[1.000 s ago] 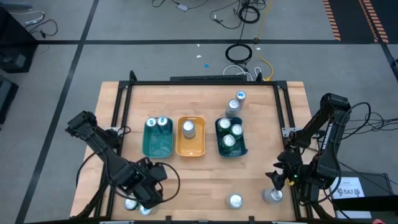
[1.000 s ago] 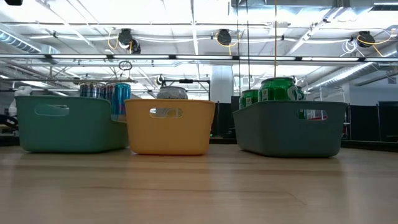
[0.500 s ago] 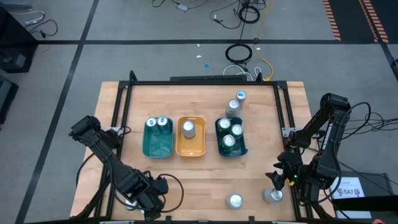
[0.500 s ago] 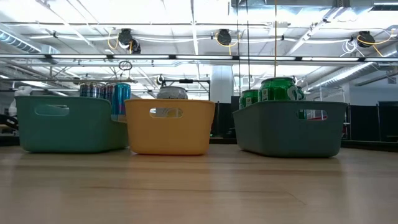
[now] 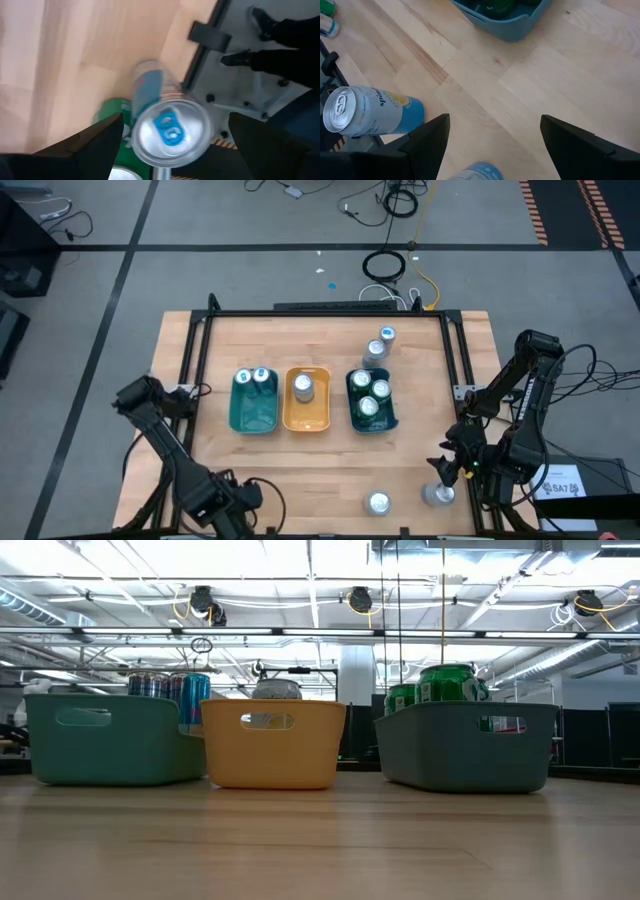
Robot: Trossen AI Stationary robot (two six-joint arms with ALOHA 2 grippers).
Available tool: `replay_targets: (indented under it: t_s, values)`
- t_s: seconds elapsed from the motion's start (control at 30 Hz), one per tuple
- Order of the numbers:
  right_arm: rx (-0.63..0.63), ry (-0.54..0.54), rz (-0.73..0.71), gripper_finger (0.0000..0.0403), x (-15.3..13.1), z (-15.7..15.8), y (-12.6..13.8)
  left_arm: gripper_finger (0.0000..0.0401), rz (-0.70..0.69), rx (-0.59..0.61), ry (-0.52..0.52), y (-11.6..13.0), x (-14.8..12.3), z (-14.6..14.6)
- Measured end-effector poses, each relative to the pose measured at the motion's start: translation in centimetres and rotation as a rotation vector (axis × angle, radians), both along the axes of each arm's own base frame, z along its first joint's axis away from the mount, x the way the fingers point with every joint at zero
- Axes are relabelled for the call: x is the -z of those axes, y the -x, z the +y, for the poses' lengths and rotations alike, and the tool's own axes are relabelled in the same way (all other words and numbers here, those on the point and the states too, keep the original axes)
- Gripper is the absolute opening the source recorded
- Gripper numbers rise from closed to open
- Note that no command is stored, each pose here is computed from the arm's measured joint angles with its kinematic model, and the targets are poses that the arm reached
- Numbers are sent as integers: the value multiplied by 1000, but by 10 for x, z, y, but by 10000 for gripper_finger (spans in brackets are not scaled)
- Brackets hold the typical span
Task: Sort soda cans
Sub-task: Put the blue soda can into the green bin
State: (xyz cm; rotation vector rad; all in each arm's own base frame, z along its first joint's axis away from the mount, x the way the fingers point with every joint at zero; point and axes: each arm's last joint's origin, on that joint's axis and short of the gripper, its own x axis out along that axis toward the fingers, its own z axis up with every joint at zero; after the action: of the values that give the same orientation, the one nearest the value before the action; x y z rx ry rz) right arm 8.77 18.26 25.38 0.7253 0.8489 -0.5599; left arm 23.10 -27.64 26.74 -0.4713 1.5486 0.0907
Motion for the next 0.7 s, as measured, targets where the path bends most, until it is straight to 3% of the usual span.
replay_targets:
  t_s: [0.47, 0.7]
  values:
    - [0, 11, 4, 302, 0, -1, 0, 369, -55, 199, -94, 1, 8, -1]
    - [0, 12, 5, 302, 0, -1, 0, 329, -32, 200, -167, 2, 15, 1]
